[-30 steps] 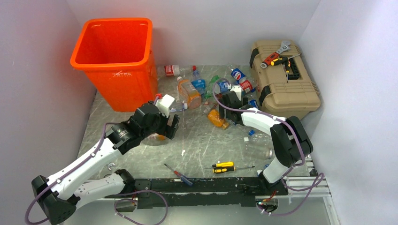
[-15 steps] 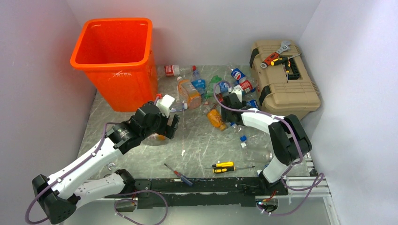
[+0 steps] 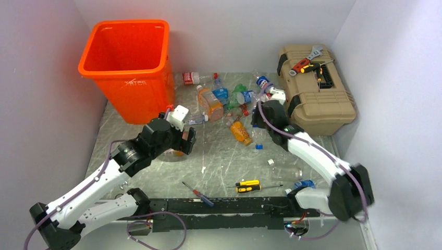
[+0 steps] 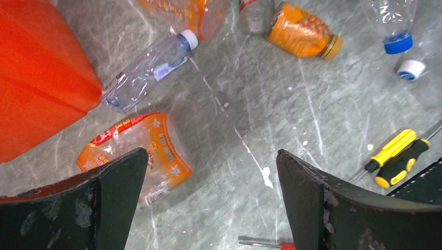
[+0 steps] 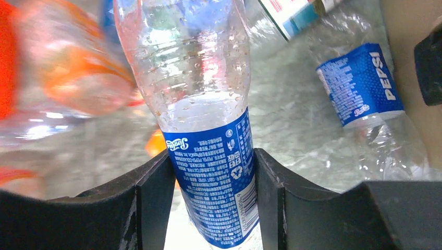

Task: Put the plastic bottles in the bin
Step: Pick up the plastic bottle at the center of the board.

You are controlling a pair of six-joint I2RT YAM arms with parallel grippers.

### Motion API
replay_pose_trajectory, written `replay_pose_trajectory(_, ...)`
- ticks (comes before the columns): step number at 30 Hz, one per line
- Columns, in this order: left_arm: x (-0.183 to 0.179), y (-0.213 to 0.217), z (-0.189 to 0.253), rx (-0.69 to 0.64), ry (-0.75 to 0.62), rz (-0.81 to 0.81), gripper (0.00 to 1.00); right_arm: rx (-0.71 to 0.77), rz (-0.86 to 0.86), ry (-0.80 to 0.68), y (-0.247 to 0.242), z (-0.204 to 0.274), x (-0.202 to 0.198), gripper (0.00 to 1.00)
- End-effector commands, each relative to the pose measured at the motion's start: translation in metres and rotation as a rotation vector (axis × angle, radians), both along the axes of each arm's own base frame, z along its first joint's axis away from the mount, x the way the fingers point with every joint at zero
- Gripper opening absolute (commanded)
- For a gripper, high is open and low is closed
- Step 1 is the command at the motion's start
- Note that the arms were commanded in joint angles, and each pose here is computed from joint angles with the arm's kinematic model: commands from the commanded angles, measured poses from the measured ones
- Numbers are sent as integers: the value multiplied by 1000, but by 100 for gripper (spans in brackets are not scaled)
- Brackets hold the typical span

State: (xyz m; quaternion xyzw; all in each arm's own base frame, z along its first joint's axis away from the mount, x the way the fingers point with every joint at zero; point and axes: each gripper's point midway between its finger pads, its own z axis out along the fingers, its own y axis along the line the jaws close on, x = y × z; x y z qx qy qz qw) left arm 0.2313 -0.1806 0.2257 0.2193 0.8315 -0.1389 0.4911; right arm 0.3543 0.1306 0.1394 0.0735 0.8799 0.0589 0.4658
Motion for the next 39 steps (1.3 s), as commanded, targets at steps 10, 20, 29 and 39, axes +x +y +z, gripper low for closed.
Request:
replay_pose_trajectory(10, -62, -91, 113, -729, -158, -498, 99, 903, 369, -607, 60, 194, -87, 49)
replay_pose_trajectory(20, -55, -140, 93, -765, -6, -646, 99, 1118, 580, -657, 100, 242, -127, 49)
replay_pose_trajectory(29, -66, -147, 75, -761, 64, -712, 96, 1168, 611, -653, 110, 245, -134, 48)
replay_pose_trajectory(39, -80, -152, 61, -749, 165, -789, 63, 1179, 596, -692, 104, 248, -135, 48)
